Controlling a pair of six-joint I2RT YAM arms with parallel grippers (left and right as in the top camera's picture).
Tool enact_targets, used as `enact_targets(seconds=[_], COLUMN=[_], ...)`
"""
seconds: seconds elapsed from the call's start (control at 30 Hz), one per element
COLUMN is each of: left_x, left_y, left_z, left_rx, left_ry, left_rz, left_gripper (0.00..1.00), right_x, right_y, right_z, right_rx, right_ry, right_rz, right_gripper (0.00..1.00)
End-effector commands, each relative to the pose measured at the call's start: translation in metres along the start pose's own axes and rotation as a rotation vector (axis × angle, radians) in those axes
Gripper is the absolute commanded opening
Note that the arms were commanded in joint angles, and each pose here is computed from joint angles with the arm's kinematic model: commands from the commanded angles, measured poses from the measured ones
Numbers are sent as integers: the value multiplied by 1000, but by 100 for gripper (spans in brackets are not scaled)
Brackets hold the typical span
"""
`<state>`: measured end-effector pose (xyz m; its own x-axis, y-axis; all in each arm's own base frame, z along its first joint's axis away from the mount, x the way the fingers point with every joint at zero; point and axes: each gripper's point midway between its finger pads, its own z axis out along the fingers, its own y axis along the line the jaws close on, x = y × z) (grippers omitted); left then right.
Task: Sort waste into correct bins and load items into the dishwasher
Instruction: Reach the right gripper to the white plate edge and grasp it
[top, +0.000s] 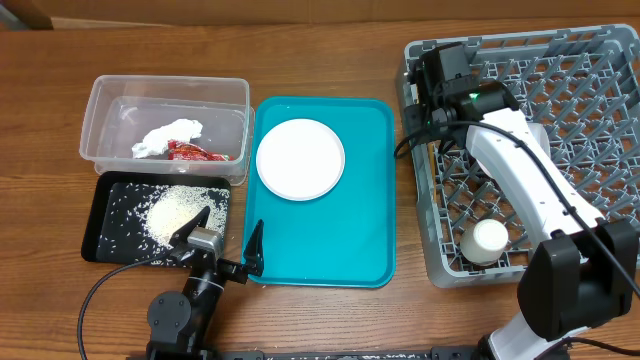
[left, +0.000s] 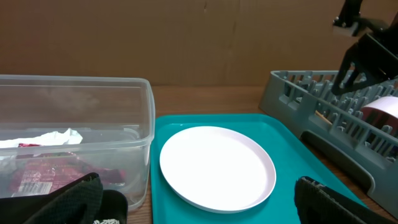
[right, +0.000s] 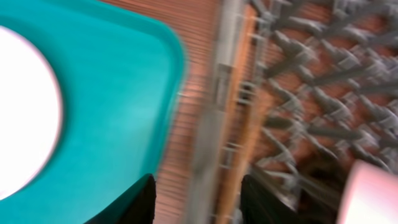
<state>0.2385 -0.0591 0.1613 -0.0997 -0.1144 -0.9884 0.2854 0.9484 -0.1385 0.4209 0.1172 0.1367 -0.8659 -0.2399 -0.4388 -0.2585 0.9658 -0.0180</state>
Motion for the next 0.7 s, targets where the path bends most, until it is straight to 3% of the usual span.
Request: enact_targets(seconds=[0.0, 0.07, 0.17, 0.43, 0.63, 0.67], left_x=[0, 0, 0, 0, 0, 0], left_y=[0, 0, 0, 0, 0, 0], left_z=[0, 0, 0, 0, 0, 0], left_rx=[3, 3, 3, 3, 3, 3], left_ry=[-7, -7, -7, -7, -7, -7], left_rz=[-7, -6, -7, -6, -7, -6], left_gripper=[100, 100, 100, 100, 100, 100], right_x=[-11, -12, -7, 23, 48, 51], right_y=[58, 90, 116, 128, 117, 118], right_z=[-27, -34, -28, 45, 95, 101], right_rx=[-225, -346, -378, -121, -41, -46], right_ry=[-63, -63, -24, 100, 189, 205], right_rz=[1, 22, 88, 327, 350, 349], right_gripper=[47, 45, 42, 43, 46, 41])
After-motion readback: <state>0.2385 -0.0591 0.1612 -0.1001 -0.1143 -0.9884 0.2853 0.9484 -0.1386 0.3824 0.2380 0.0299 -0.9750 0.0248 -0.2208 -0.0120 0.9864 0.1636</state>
